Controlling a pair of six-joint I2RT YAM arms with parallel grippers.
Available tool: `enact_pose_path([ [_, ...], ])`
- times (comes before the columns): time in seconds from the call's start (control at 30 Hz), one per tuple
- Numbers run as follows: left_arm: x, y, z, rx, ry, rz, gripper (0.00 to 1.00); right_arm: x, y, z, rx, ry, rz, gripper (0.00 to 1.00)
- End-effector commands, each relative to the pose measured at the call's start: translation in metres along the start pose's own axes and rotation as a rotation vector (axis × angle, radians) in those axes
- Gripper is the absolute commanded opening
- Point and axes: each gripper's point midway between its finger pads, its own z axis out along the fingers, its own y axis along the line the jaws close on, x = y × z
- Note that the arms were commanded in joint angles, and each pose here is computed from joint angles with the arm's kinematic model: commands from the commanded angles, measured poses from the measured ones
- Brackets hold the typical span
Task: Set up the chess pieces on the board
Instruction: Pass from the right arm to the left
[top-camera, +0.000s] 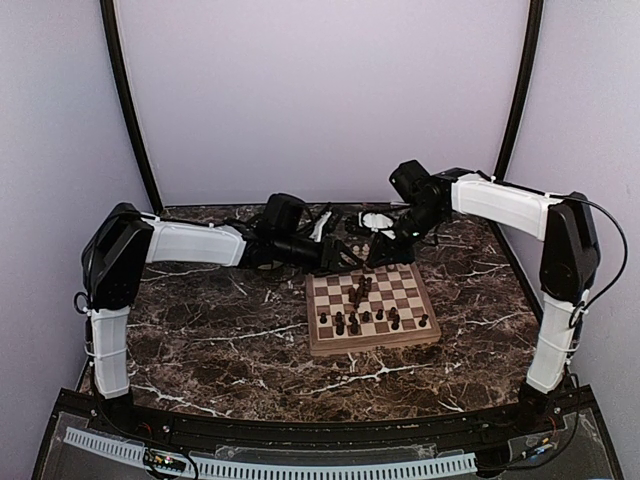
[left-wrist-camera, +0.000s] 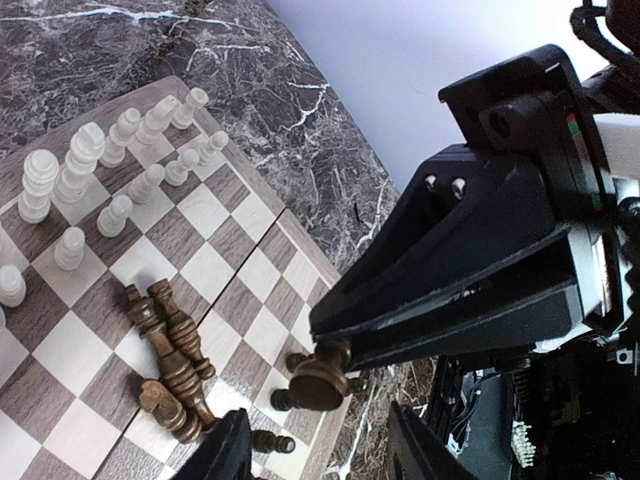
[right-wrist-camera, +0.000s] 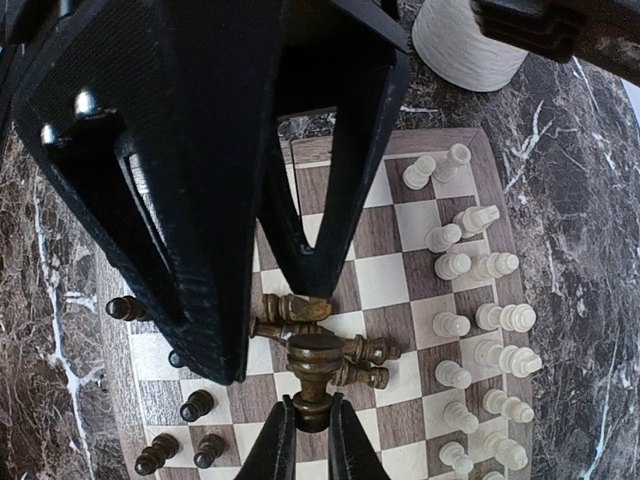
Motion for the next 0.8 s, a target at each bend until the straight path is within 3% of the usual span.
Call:
enact_pose_path([
  [0.0,-0.021,-0.022,-0.003,0.087,-0.035,0.031,0.46,-0.026,0.01,-0.022,0.006,-0.058,-0.039,0.12],
  [0.3,-0.022,-0.025,0.0,0.118,-0.028,0.028,0.37,-0.029,0.014,-0.024,0.002,-0.058,-0.05,0.12],
  [0.77,-0.02,-0.032,0.001,0.173,-0.021,0.043,0.12,-0.032,0.014,-0.025,0.012,-0.055,-0.05,0.16],
])
